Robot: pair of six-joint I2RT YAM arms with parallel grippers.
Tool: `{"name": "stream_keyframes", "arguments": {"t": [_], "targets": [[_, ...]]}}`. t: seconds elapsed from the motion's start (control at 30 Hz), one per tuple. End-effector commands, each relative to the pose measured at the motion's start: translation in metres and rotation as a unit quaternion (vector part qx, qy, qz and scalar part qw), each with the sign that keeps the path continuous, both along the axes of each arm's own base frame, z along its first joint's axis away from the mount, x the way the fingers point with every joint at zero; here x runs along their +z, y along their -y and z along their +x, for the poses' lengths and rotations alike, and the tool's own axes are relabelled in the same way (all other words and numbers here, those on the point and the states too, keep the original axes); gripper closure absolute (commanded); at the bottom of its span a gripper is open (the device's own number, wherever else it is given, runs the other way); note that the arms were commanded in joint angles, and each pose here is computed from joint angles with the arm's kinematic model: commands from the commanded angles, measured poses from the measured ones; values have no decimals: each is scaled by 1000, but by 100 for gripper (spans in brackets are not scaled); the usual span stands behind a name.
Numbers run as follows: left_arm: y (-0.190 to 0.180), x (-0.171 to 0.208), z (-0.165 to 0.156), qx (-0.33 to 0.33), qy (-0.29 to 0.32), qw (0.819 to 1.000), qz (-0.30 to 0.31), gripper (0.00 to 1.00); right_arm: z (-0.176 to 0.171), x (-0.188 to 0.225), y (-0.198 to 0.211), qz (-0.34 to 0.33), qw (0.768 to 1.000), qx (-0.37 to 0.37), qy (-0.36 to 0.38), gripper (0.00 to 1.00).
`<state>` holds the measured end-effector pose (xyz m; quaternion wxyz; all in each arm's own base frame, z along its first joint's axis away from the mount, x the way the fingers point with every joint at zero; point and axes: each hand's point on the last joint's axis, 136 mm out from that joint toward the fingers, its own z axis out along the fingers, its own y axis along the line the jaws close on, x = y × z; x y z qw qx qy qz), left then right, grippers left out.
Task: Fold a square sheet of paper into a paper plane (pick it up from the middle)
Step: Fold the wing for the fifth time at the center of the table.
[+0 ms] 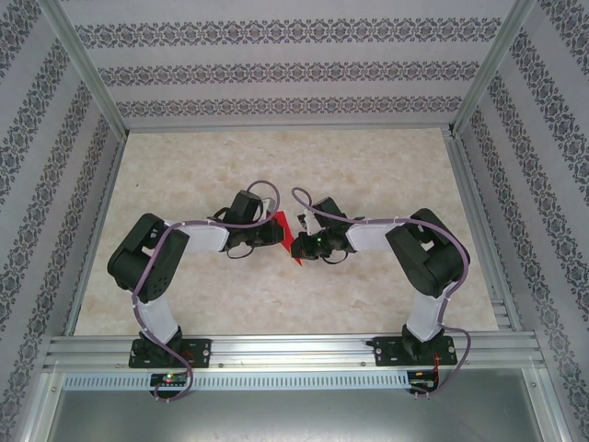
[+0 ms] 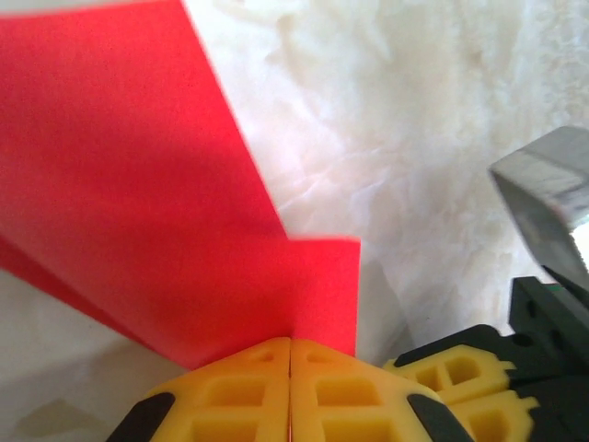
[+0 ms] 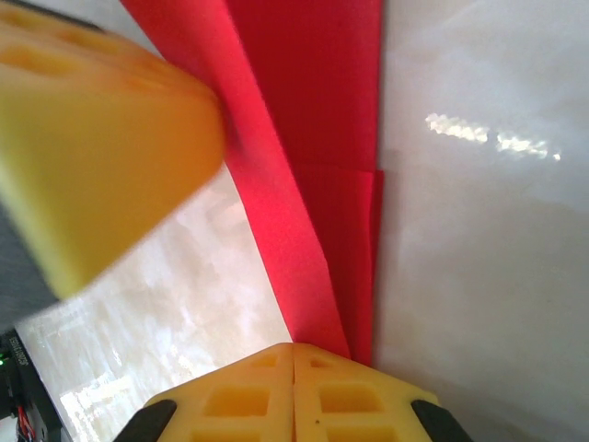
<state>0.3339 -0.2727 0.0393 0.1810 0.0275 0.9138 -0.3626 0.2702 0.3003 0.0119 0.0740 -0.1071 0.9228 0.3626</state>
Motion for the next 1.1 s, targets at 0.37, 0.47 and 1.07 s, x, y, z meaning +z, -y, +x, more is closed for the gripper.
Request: {"name": "stream_keyframes", "arguments": {"t": [0.37,0.47,1.07], "targets": [[-9,0,23,-24,55,998,-9,90,-28,-47,36,-86,993,-11,-75,92],[-11,-7,25,-19,51,999,-3,90,-29,-48,36,-86,993,-11,-76,92],[-58,-34,44,59,18,995,77,91,-42,-62,53,-114,988,-18,-100,92]]}}
